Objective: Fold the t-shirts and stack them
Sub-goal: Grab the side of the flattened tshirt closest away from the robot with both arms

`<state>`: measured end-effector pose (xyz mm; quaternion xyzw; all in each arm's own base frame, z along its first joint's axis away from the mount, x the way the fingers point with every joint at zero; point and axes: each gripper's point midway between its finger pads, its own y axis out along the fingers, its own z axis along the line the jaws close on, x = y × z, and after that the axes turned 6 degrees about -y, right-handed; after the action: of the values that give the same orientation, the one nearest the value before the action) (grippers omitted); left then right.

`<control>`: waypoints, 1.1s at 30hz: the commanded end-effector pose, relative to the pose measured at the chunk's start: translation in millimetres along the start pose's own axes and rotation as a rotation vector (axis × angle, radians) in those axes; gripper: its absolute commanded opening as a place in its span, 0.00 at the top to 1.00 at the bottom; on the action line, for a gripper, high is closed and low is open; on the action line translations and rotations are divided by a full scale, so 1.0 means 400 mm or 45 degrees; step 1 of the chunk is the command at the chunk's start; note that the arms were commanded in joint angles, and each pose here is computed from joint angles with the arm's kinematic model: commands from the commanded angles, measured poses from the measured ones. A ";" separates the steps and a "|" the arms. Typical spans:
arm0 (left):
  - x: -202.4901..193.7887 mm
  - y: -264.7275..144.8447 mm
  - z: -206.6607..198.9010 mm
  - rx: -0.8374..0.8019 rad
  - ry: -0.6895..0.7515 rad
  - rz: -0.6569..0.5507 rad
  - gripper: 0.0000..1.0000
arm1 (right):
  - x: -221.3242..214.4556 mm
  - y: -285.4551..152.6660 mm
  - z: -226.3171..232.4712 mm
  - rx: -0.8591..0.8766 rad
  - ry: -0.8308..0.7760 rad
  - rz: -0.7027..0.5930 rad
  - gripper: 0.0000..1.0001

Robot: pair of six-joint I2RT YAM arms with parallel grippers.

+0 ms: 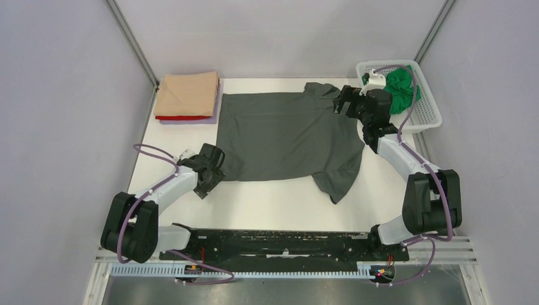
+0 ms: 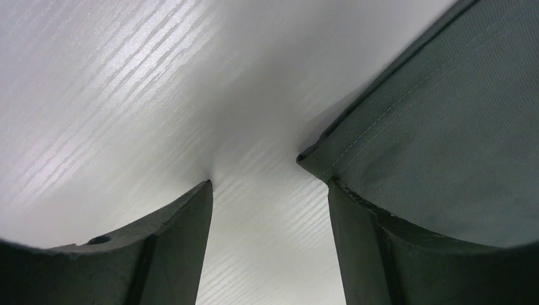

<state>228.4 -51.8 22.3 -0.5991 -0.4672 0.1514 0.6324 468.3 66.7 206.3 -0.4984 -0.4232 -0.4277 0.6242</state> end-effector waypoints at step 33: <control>0.042 0.028 -0.137 -0.170 -0.267 -0.066 0.51 | 0.006 0.013 -0.021 -0.024 -0.147 0.053 0.02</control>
<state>263.6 -70.2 22.9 -0.6176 -0.5327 0.1701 0.5530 465.6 64.5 181.2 -0.5380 -0.4264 -0.3710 0.6253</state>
